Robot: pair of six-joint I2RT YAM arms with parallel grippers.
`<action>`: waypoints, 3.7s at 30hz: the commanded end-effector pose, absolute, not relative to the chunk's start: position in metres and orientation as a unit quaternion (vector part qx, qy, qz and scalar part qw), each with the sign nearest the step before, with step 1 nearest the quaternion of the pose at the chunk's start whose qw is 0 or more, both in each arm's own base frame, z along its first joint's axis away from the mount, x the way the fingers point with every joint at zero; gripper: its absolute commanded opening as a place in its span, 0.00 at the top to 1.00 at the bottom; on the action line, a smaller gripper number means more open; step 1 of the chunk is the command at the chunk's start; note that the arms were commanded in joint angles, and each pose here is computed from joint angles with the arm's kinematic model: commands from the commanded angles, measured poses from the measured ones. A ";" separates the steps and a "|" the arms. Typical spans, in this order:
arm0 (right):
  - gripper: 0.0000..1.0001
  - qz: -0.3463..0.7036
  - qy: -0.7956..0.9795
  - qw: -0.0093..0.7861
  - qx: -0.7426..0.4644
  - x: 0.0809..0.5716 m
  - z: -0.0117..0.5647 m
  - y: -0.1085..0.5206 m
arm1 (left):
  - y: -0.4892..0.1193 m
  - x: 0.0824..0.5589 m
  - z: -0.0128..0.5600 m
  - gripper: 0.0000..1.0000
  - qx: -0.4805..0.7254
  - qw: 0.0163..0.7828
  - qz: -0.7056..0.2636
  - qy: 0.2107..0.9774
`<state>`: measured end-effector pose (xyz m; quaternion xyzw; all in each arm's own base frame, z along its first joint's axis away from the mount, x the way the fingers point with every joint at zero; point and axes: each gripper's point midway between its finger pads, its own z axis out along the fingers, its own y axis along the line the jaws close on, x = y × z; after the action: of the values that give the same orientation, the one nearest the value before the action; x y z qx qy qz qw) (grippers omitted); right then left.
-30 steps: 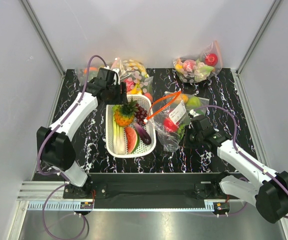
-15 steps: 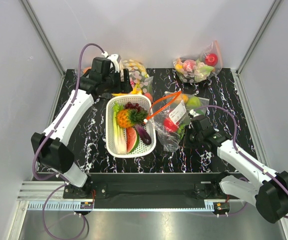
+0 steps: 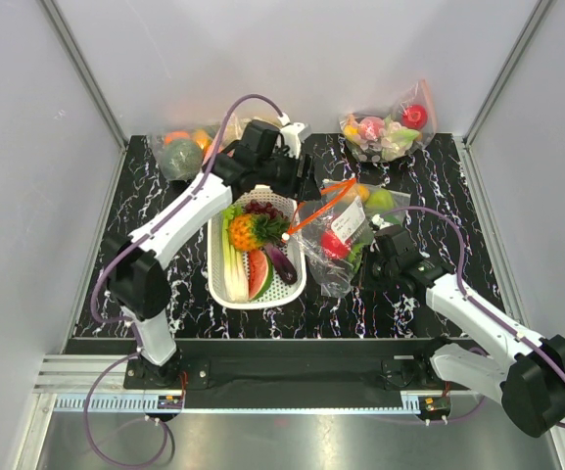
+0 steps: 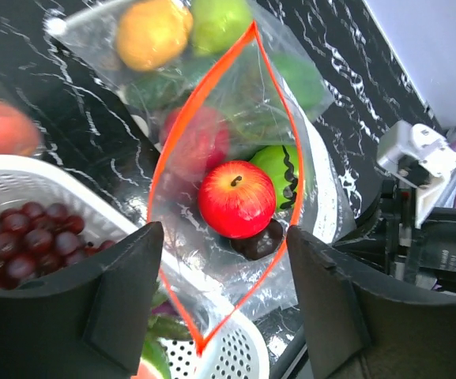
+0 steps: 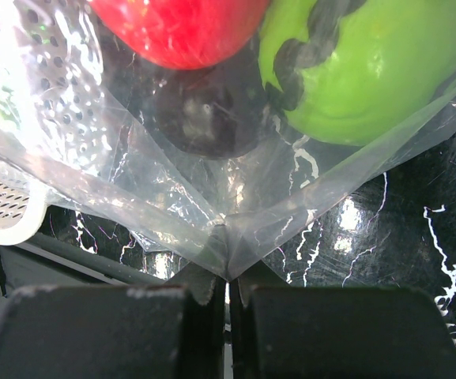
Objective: Open the zip-top bag and remove the fake food
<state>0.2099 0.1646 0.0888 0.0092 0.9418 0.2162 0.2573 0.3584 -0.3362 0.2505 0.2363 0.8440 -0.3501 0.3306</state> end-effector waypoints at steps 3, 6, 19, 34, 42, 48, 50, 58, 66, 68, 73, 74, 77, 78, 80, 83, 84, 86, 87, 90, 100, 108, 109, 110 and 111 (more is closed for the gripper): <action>1.00 0.224 0.936 0.272 0.007 0.213 0.097 0.167 | -0.355 0.363 0.252 0.39 0.258 0.343 -0.366 0.826; 1.00 0.225 0.935 0.274 0.007 0.212 0.098 0.167 | -0.360 0.365 0.245 0.45 0.250 0.343 -0.372 0.825; 1.00 0.227 0.933 0.278 0.008 0.212 0.099 0.167 | -0.400 0.313 0.199 0.54 0.315 0.266 -0.392 0.823; 1.00 0.231 0.930 0.284 0.016 0.210 0.101 0.165 | -0.389 0.314 0.170 0.58 0.293 0.263 -0.348 0.851; 1.00 0.234 0.929 0.286 0.015 0.209 0.102 0.166 | -0.370 0.346 0.173 0.57 0.241 0.290 -0.338 0.863; 1.00 0.233 0.929 0.286 0.017 0.209 0.103 0.165 | -0.375 0.360 0.168 0.57 0.226 0.289 -0.333 0.868; 1.00 0.233 0.929 0.288 0.017 0.210 0.103 0.165 | -0.376 0.360 0.167 0.57 0.231 0.282 -0.335 0.869; 1.00 0.232 0.929 0.287 0.014 0.210 0.102 0.166 | -0.394 0.326 0.154 0.56 0.291 0.238 -0.346 0.860; 1.00 0.233 0.928 0.289 0.017 0.210 0.102 0.165 | -0.417 0.305 0.147 0.53 0.308 0.212 -0.367 0.851; 1.00 0.233 0.928 0.290 0.019 0.211 0.103 0.164 | -0.419 0.305 0.146 0.51 0.308 0.206 -0.371 0.852; 1.00 0.233 0.928 0.291 0.017 0.210 0.103 0.165 | -0.416 0.309 0.134 0.40 0.298 0.205 -0.354 0.862; 1.00 0.233 0.928 0.291 0.017 0.210 0.103 0.165 | -0.414 0.310 0.132 0.38 0.295 0.208 -0.347 0.866; 1.00 0.233 0.928 0.290 0.018 0.210 0.103 0.165 | -0.412 0.316 0.130 0.30 0.286 0.216 -0.334 0.872; 1.00 0.233 0.928 0.291 0.018 0.210 0.103 0.165 | -0.411 0.316 0.129 0.29 0.284 0.218 -0.330 0.874; 1.00 0.233 0.928 0.291 0.017 0.210 0.103 0.165 | -0.412 0.319 0.128 0.25 0.282 0.221 -0.328 0.874; 1.00 0.234 0.927 0.292 0.018 0.210 0.104 0.165 | -0.416 0.318 0.124 0.21 0.285 0.222 -0.324 0.875; 1.00 0.234 0.927 0.292 0.017 0.210 0.104 0.165 | -0.417 0.319 0.123 0.20 0.285 0.223 -0.321 0.875; 1.00 0.234 0.927 0.292 0.017 0.210 0.104 0.165 | -0.418 0.321 0.120 0.18 0.285 0.225 -0.311 0.878; 1.00 0.233 0.928 0.291 0.018 0.210 0.103 0.165 | -0.418 0.322 0.113 0.16 0.283 0.219 -0.306 0.882; 1.00 0.233 0.927 0.292 0.017 0.210 0.104 0.164 | -0.418 0.325 0.106 0.05 0.278 0.216 -0.297 0.888; 1.00 0.236 0.926 0.294 0.021 0.210 0.103 0.165 | -0.425 0.329 0.096 0.01 0.277 0.224 -0.281 0.891; 1.00 0.233 0.928 0.290 0.019 0.211 0.100 0.165 | -0.432 0.308 0.071 0.01 0.293 0.194 -0.268 0.897; 1.00 0.233 0.928 0.290 0.019 0.211 0.100 0.165 | -0.432 0.308 0.069 0.01 0.298 0.195 -0.260 0.897; 1.00 0.233 0.928 0.290 0.018 0.211 0.101 0.165 | -0.435 0.305 0.065 0.01 0.302 0.193 -0.256 0.898; 1.00 0.233 0.928 0.290 0.018 0.211 0.100 0.165 | -0.435 0.305 0.062 0.01 0.304 0.191 -0.252 0.899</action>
<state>0.2034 0.1616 0.0942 0.0188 0.9347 0.2281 0.2718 0.3049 -0.4254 0.0635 0.2915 0.9011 -0.2647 0.1815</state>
